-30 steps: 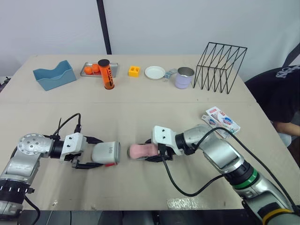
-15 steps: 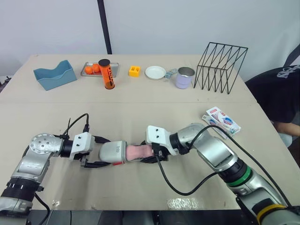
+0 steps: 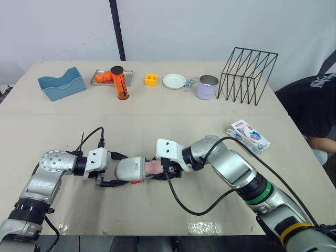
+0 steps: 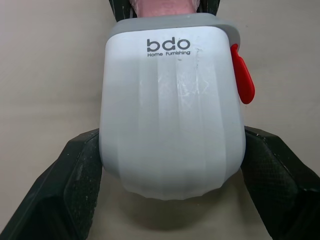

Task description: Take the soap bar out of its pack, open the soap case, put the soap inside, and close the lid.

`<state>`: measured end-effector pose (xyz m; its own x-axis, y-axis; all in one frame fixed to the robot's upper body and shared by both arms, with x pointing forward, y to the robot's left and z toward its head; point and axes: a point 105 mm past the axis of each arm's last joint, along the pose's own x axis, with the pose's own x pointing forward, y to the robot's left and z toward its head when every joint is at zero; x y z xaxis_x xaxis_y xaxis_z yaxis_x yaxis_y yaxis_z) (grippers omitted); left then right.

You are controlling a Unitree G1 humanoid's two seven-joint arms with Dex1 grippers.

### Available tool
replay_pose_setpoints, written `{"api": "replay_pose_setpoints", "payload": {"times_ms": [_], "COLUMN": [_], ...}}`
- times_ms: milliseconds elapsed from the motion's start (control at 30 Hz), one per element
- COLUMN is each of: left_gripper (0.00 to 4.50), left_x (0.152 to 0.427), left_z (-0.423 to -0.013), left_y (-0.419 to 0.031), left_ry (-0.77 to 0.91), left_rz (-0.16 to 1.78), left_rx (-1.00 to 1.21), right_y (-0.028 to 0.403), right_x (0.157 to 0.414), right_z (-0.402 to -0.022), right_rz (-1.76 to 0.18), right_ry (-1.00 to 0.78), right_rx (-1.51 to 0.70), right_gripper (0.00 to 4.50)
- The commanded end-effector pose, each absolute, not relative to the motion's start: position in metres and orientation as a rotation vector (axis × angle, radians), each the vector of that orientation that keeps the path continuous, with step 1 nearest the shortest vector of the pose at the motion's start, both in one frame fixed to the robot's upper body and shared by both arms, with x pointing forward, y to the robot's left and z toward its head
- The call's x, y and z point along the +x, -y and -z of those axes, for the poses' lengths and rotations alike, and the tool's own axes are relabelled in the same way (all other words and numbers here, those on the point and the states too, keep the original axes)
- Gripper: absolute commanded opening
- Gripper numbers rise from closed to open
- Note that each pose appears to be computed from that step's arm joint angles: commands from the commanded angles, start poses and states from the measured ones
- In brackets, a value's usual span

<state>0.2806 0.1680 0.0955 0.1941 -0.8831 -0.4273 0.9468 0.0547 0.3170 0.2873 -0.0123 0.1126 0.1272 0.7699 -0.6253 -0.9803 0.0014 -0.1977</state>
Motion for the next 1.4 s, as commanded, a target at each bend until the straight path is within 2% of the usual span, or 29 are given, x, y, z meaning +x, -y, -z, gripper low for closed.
{"api": "replay_pose_setpoints", "payload": {"times_ms": [33,333,500,800,1300,1333,1367,1400], "left_gripper": [3.48,3.48,3.48,3.48,3.48,3.48,3.48,3.48], "left_x": [0.283,0.285,0.286,0.290,0.290,0.290,0.290,0.290], "left_z": [-0.104,-0.101,-0.100,-0.101,-0.101,-0.101,-0.101,-0.101], "left_y": [-0.164,-0.161,-0.159,-0.158,-0.157,-0.157,-0.157,-0.157], "left_ry": [-0.092,-0.092,-0.089,-0.068,-0.061,-0.060,-0.058,-0.057], "left_rz": [1.393,1.399,1.402,1.391,1.395,1.396,1.396,1.397], "left_rx": [0.622,0.622,0.623,0.615,0.620,0.621,0.621,0.622], "right_y": [0.005,0.003,0.002,0.005,0.044,0.045,0.047,0.048], "right_x": [0.288,0.288,0.287,0.285,0.291,0.292,0.292,0.292], "right_z": [-0.124,-0.126,-0.128,-0.133,-0.135,-0.135,-0.135,-0.134], "right_rz": [-1.433,-1.431,-1.435,-1.437,-1.374,-1.370,-1.371,-1.371], "right_ry": [-0.338,-0.338,-0.332,-0.318,-0.265,-0.257,-0.251,-0.248], "right_rx": [-0.699,-0.685,-0.681,-0.674,-0.648,-0.644,-0.642,-0.645], "right_gripper": [2.79,2.79,4.40,4.40,4.40,3.85,3.65,3.24]}}
